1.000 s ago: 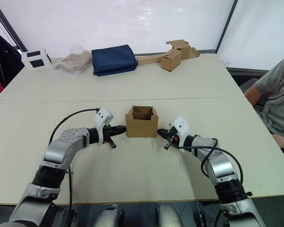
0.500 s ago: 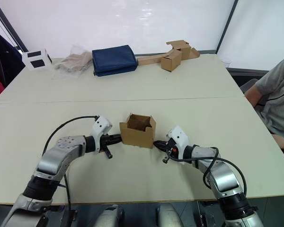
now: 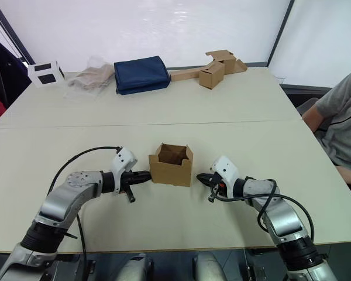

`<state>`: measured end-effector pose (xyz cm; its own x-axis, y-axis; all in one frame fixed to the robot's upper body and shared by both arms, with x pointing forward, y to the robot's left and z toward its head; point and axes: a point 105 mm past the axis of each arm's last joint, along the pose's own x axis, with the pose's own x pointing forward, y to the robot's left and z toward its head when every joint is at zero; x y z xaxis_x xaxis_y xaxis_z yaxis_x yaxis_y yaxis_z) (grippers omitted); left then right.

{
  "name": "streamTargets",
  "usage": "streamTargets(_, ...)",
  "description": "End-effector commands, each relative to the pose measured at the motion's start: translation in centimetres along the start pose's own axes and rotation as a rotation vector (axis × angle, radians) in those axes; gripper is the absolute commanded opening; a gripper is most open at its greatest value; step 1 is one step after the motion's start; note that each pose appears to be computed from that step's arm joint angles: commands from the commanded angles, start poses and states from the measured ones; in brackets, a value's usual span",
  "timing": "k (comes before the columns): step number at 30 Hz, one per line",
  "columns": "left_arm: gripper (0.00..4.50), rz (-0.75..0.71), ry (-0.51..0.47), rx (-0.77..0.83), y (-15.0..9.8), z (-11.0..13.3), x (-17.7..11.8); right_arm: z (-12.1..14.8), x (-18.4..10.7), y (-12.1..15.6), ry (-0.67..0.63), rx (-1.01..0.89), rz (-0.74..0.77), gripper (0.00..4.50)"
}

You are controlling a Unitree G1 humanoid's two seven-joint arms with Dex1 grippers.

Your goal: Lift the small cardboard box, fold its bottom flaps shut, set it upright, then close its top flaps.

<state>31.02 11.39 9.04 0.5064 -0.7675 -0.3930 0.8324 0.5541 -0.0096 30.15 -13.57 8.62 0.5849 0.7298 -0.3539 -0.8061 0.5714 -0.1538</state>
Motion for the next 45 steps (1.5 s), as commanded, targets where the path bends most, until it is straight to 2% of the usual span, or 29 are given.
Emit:
streamTargets(1, 0.04, -0.009, 0.023, 0.002, 0.3, -0.3, -1.5, 0.6, -1.2, -0.5, 0.004, -0.053, -0.014, 0.00)
streamTargets(3, 0.04, -0.022, 0.033, 0.018, 0.6, -0.1, -2.7, 0.9, -2.2, -1.3, 0.004, -0.059, -0.047, 0.00)
streamTargets(5, 0.04, -0.023, 0.019, 0.030, 1.3, 0.7, -3.6, 2.5, -3.1, -2.3, -0.063, -0.032, -0.081, 0.00)
streamTargets(8, 0.04, -0.041, -0.069, 0.029, 2.3, 4.1, -4.5, 6.3, -3.9, -3.0, -0.209, 0.010, -0.078, 0.00)
streamTargets(11, 0.04, -0.054, -0.134, 0.053, 3.0, 7.1, -4.7, 8.6, -3.9, -2.7, -0.271, 0.005, -0.028, 0.00)
streamTargets(12, 0.04, -0.046, -0.129, 0.107, 3.3, 7.7, -4.5, 9.1, -3.5, -2.4, -0.270, -0.015, -0.012, 0.00)
streamTargets(17, 0.04, -0.097, -0.143, 0.195, 3.2, 9.7, -3.9, 10.9, -2.2, -0.9, -0.276, -0.081, 0.047, 0.00)
streamTargets(25, 0.04, -0.185, -0.157, 0.223, 1.7, 10.1, -2.0, 10.2, -1.3, -0.3, -0.219, -0.118, 0.084, 0.00)
streamTargets(32, 0.04, -0.235, -0.136, 0.252, 0.6, 8.8, -0.4, 9.7, -0.9, -0.1, -0.182, -0.140, 0.104, 0.00)
streamTargets(45, 0.04, -0.233, -0.113, 0.264, 0.4, 7.5, 0.5, 7.6, 0.9, 0.0, -0.091, -0.178, 0.130, 0.00)
